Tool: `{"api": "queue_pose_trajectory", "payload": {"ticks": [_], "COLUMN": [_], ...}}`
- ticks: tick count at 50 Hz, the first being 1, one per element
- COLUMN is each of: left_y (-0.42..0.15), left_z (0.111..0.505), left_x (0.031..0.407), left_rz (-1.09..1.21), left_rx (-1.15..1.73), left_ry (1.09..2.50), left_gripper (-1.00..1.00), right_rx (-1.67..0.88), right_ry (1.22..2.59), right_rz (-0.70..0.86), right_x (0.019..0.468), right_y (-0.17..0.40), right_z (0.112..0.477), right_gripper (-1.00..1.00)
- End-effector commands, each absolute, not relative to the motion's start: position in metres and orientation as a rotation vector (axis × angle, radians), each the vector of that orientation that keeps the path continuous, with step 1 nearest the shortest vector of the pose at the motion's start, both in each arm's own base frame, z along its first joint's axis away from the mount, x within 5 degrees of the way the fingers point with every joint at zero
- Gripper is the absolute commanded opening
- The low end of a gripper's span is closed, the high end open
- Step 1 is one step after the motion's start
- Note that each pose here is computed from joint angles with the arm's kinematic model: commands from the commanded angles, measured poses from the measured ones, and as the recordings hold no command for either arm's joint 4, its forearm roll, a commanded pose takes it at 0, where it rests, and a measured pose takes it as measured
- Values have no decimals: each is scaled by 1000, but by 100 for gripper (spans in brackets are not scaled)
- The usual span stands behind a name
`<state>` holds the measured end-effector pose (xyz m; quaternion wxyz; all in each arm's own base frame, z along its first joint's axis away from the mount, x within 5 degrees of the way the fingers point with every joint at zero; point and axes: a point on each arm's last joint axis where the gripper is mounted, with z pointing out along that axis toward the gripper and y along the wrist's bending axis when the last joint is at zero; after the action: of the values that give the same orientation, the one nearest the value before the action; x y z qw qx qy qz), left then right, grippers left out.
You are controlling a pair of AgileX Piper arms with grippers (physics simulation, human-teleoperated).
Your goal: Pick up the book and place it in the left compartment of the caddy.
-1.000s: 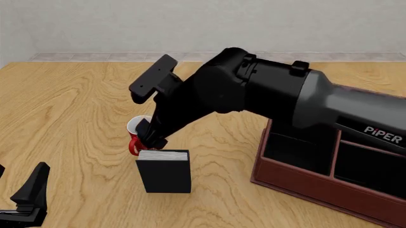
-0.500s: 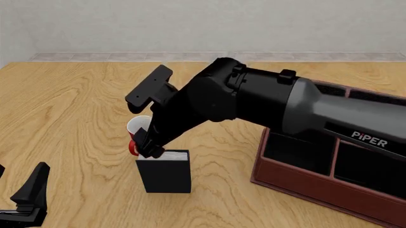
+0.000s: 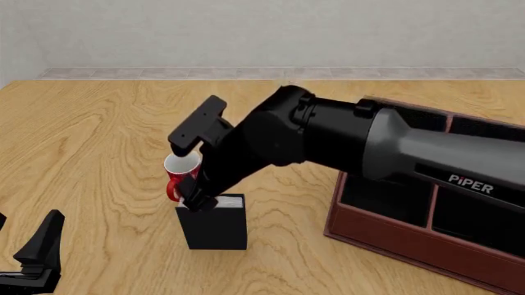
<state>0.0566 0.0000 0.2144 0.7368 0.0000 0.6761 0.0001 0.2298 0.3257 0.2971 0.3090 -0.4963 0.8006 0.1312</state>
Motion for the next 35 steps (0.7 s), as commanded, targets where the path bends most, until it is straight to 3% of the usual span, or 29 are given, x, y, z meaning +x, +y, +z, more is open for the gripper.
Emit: {"api": "queue_pose_trajectory", "payload": {"ticks": [1,35], "left_y": [0,0], "left_z": [214,214], "left_x": [57,57], "left_rz": [0,0], "left_rx": [0,0], "left_ry": [1485,1485], "left_gripper": [100,100], "right_rx": [-1317,-1309], "right_ry": [2129,2163], "right_rz": [343,332], "right_x": [229,231], "right_y": [325,321], "right_z": [290,276], "right_gripper": [100,100]}}
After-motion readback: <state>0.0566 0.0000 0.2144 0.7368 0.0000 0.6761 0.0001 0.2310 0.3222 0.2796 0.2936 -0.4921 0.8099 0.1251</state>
